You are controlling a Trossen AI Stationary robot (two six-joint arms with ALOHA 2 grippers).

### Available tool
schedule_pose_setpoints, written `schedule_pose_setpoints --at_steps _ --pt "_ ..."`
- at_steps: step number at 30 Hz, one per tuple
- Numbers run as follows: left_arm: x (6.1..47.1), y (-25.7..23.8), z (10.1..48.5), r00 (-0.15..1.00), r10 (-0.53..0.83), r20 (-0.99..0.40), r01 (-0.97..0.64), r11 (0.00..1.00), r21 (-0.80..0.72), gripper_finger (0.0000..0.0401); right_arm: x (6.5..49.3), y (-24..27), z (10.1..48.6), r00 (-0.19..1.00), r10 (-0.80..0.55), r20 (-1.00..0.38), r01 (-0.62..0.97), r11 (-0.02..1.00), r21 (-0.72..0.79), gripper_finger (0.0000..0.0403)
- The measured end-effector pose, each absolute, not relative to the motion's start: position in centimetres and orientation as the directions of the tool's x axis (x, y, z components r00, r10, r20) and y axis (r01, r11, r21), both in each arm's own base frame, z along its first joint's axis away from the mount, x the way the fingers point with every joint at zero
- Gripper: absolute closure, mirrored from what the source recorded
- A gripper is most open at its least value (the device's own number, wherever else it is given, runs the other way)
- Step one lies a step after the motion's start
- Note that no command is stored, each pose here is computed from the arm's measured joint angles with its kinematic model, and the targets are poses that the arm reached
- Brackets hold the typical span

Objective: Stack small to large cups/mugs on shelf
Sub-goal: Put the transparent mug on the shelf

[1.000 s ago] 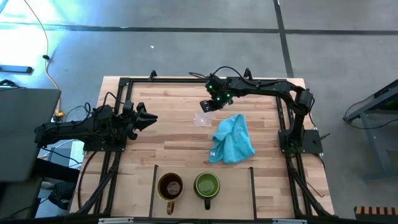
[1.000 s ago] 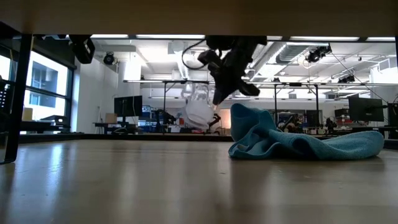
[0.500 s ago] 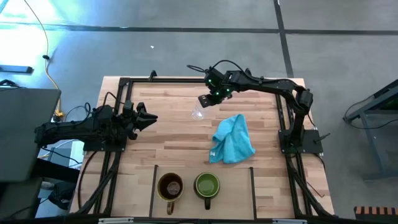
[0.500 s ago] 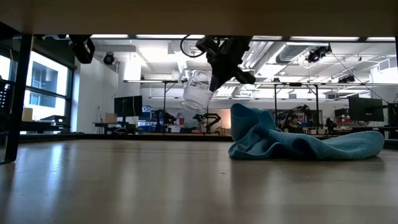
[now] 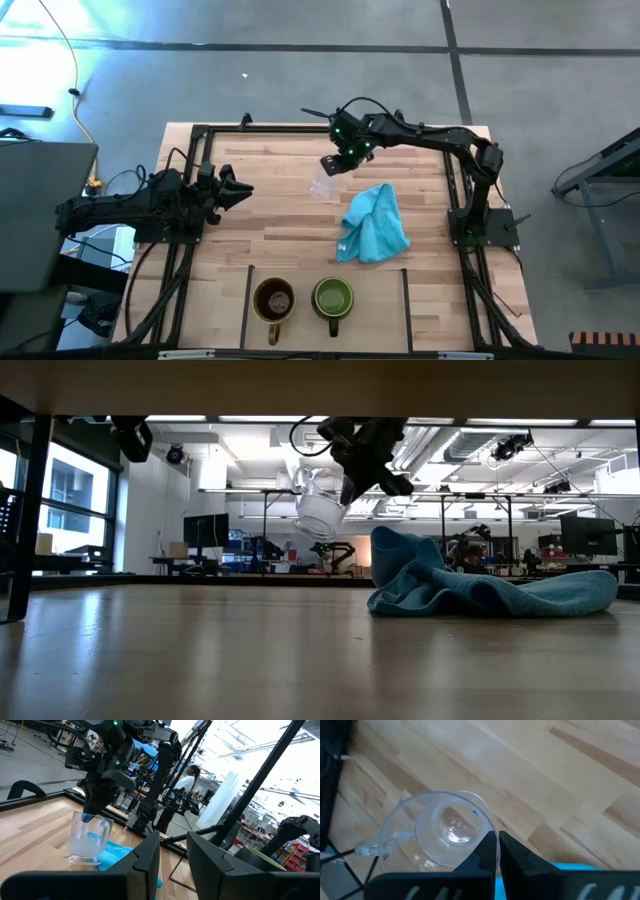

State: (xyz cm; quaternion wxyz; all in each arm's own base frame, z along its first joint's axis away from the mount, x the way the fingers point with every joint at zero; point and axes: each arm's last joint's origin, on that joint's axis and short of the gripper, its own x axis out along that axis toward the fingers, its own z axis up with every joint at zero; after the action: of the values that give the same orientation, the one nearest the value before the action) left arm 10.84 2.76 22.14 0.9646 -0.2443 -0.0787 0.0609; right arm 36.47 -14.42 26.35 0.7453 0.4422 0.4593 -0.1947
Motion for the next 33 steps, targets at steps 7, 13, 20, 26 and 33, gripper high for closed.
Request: schedule_pose_setpoints --at_steps 7,13,20,26,33 --pt "10.8 2.8 22.1 0.980 0.156 0.123 -0.078 0.873 -0.481 0.0316 36.3 -14.2 26.3 0.490 0.164 -0.856 0.667 0.562 0.489 0.0403" --pt "10.8 2.8 22.1 0.980 0.156 0.122 -0.079 0.873 -0.481 0.0316 36.2 -14.0 26.3 0.494 0.216 -0.842 0.617 0.595 0.515 0.0403" --pt "10.8 2.8 22.1 0.980 0.156 0.122 -0.079 0.873 -0.481 0.0316 36.2 -14.0 26.3 0.496 0.231 -0.837 0.602 0.604 0.523 0.0403" --pt "10.8 2.8 22.1 0.980 0.156 0.122 -0.079 0.873 -0.481 0.0316 35.7 -13.8 27.3 0.507 0.225 -0.832 0.588 0.616 0.524 0.0403" --pt "10.8 2.8 22.1 0.980 0.160 0.122 -0.082 0.873 -0.481 0.0316 34.2 -13.8 29.9 0.563 0.192 -0.804 0.560 0.627 0.542 0.0403"
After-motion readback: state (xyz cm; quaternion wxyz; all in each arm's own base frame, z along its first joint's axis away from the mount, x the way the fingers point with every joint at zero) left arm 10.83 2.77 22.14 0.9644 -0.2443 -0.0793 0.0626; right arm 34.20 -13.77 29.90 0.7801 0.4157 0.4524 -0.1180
